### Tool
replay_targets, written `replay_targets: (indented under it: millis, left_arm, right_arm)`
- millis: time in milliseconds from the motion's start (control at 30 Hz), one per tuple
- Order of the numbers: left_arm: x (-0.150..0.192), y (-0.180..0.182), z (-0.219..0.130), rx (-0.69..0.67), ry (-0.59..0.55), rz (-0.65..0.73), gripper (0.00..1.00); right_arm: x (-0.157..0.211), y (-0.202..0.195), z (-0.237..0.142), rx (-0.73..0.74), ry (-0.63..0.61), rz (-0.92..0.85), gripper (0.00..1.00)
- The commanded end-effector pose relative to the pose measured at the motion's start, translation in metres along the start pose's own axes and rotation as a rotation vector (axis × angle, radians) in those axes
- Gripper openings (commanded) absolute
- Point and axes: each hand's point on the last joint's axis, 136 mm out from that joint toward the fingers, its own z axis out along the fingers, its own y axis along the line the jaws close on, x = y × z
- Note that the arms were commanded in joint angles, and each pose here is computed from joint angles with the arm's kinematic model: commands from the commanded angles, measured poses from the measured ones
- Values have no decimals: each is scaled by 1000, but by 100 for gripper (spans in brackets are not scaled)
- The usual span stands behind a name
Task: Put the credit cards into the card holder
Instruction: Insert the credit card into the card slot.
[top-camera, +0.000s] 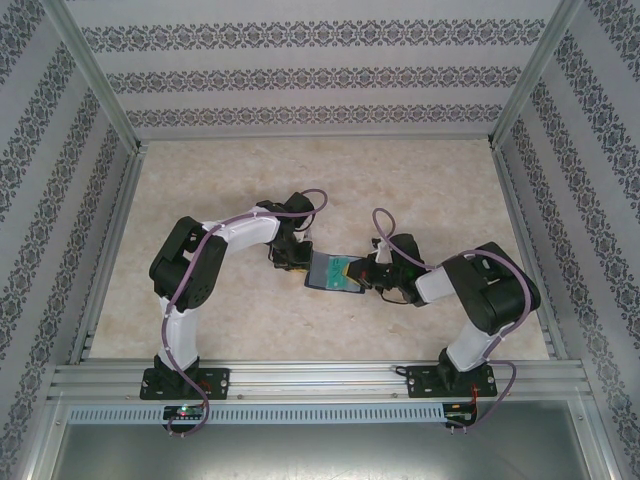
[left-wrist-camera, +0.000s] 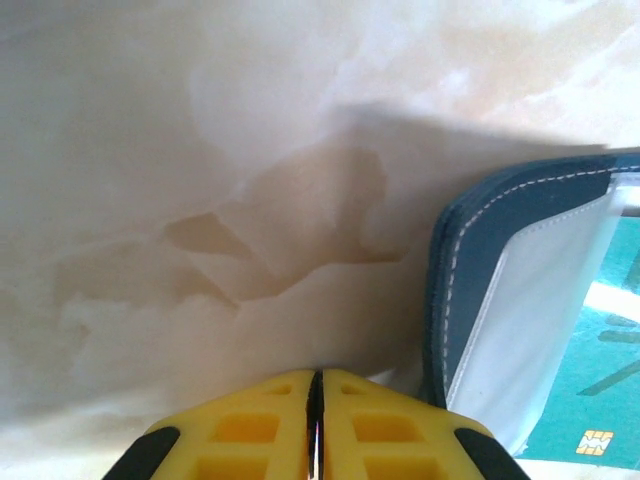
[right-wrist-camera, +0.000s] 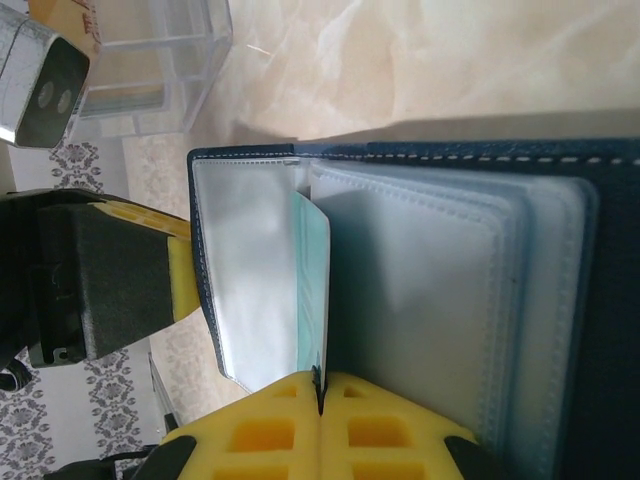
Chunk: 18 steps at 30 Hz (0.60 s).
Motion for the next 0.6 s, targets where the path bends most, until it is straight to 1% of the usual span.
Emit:
replay_targets:
  millis: [0,200,367,567]
  left_arm:
    - [21,19,30,-68,90,-24,12]
    - [22,27,34,-106,97,-31,12]
    - [24,35,36,-145,106,-43,12]
    - [25,40,40,-168,116,-50,12]
  right_arm:
    - [3,12,15,-19,16,-37,0]
    - [-1,12,18,-19,15,-32,0]
    - [-7,20,20,-59,-3,-35,0]
    - [-9,26,20,-95,14,-20,0]
